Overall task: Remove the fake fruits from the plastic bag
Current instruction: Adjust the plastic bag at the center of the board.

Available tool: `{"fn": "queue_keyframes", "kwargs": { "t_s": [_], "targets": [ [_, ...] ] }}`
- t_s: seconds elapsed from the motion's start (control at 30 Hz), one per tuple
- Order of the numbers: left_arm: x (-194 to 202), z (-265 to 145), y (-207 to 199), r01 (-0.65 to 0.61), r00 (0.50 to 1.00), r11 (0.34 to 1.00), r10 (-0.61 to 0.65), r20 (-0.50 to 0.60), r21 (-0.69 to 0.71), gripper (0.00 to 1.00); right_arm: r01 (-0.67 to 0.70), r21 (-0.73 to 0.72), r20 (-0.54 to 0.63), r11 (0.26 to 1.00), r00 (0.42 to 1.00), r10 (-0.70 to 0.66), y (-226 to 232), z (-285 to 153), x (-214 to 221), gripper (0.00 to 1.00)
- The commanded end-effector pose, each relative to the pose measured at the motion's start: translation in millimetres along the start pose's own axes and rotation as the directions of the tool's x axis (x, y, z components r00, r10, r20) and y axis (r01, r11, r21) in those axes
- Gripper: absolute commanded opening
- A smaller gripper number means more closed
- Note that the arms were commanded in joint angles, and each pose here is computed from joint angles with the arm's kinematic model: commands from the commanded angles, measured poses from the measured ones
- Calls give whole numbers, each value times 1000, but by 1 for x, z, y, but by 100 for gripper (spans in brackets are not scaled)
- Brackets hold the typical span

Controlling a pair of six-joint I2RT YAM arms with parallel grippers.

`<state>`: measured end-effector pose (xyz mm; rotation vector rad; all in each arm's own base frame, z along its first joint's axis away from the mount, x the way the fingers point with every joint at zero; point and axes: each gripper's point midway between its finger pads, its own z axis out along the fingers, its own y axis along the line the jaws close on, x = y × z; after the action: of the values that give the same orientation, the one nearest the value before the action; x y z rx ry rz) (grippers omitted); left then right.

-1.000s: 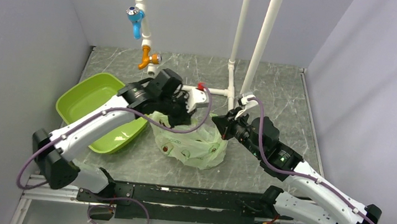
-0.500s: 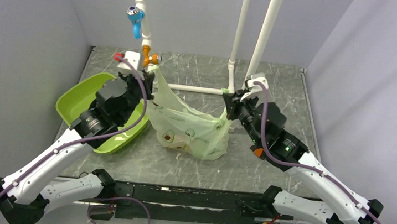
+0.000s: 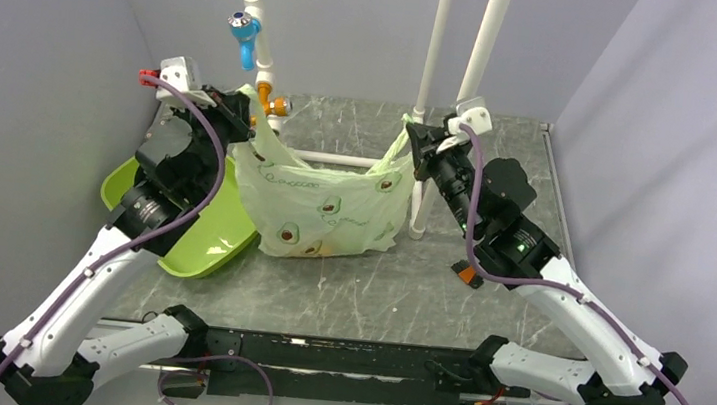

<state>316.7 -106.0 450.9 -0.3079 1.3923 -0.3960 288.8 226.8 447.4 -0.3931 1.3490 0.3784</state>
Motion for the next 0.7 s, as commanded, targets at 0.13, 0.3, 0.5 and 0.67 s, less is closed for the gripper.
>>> {"fn": "queue_keyframes", "kwargs": {
  "t_s": [0.13,0.3,0.5,0.67],
  "targets": [
    [71,-74,-6,186,947,961,-120,-298,203,0,-220,-31,-242,975,948,206,10,-72,81,13],
    [104,-132,-2,472,842,847,-350,-411,245,0,-385,-109,-433,916,848,305,36,-131,128,24],
    [110,-157,9,528,806,818,-399,-438,227,0,-402,-191,-559,896,795,237,44,-174,114,57],
    [102,-157,14,511,822,831,-397,-409,220,0,-347,-138,-446,928,858,255,19,-159,49,76]
  ]
}}
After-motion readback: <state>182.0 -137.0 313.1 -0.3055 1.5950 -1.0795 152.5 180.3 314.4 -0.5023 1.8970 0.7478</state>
